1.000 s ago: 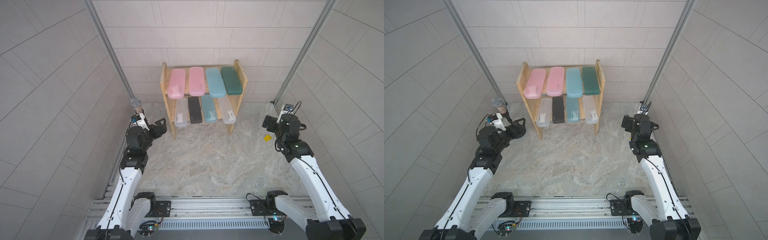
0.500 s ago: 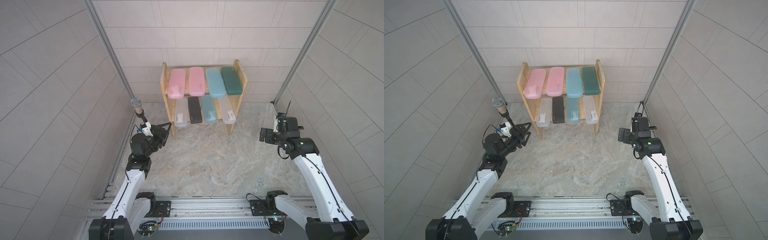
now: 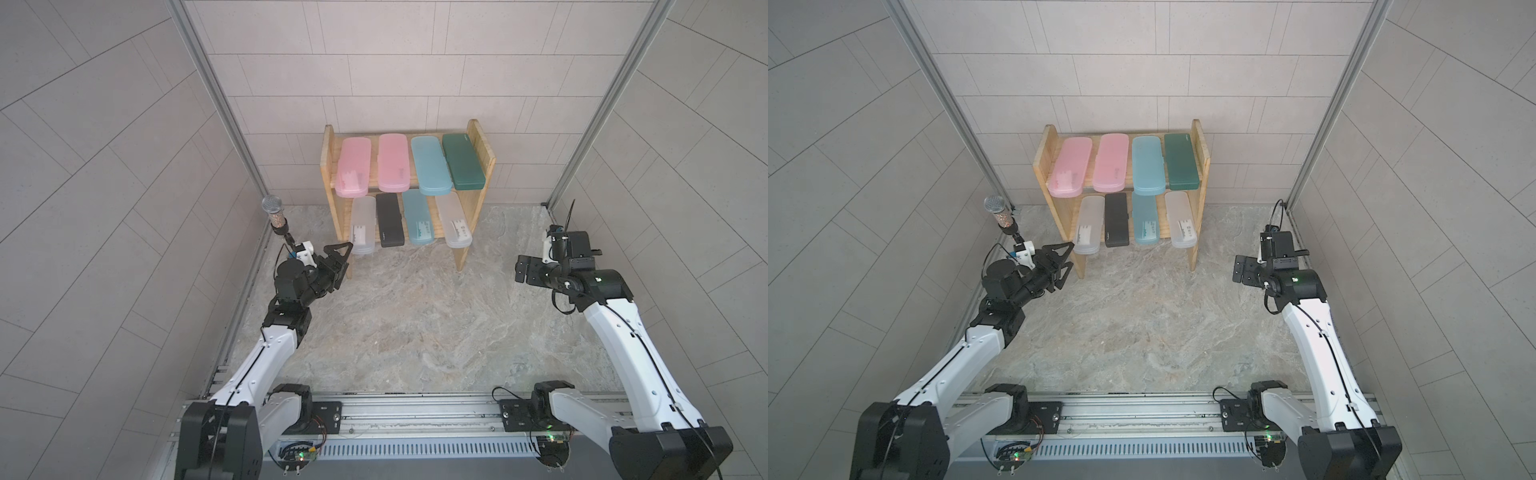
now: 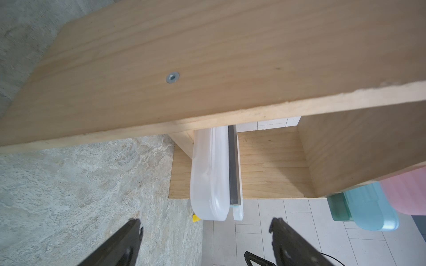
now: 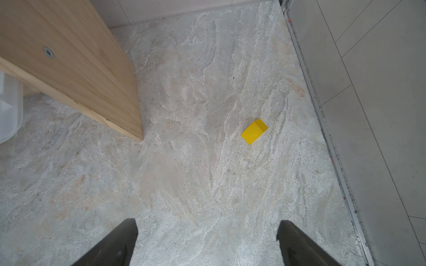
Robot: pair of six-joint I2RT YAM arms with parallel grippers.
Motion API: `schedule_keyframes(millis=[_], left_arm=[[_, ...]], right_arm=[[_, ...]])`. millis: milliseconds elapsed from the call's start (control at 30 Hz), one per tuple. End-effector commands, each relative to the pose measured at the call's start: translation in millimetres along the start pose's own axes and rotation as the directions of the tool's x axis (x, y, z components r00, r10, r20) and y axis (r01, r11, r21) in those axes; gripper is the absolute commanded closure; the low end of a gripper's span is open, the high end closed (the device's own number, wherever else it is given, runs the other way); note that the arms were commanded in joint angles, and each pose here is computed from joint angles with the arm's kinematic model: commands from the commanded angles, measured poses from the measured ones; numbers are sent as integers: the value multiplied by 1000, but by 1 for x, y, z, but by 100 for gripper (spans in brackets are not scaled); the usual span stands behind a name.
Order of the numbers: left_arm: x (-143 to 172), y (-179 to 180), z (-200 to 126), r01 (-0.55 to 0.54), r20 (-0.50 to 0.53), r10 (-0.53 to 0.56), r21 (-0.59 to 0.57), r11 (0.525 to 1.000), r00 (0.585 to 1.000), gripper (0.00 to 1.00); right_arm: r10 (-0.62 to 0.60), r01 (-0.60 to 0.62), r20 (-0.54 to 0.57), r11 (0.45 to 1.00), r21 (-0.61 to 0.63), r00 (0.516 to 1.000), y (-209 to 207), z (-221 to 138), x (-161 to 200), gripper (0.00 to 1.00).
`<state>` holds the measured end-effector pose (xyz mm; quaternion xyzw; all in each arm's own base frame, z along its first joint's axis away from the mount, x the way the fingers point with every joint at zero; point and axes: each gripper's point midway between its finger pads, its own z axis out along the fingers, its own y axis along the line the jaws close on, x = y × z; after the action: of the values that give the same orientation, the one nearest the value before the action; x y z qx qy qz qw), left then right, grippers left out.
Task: Remove the pencil cases from the shelf
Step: Pick up the pencil case from the shelf.
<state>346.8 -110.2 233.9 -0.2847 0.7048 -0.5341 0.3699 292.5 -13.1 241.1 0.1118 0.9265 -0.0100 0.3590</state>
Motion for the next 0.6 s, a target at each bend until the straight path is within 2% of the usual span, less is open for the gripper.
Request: schedule_keyframes(millis=[0,267,567], left_arm=[[-9,-24,7,-58,36,56,50,997,998,8],[-13,-18,25,-65,34,64,31,997,997,15],[-19,-18,34,-56,52,54,41,998,997,34]], right_arm=[[2,-2,3,1000,-8,1000,3,-5,-4,1],[-11,11,-2,1000,-8,1000,4,-2,-8,2],[-6,6,1,1000,-16,1000,5,-3,-7,6]])
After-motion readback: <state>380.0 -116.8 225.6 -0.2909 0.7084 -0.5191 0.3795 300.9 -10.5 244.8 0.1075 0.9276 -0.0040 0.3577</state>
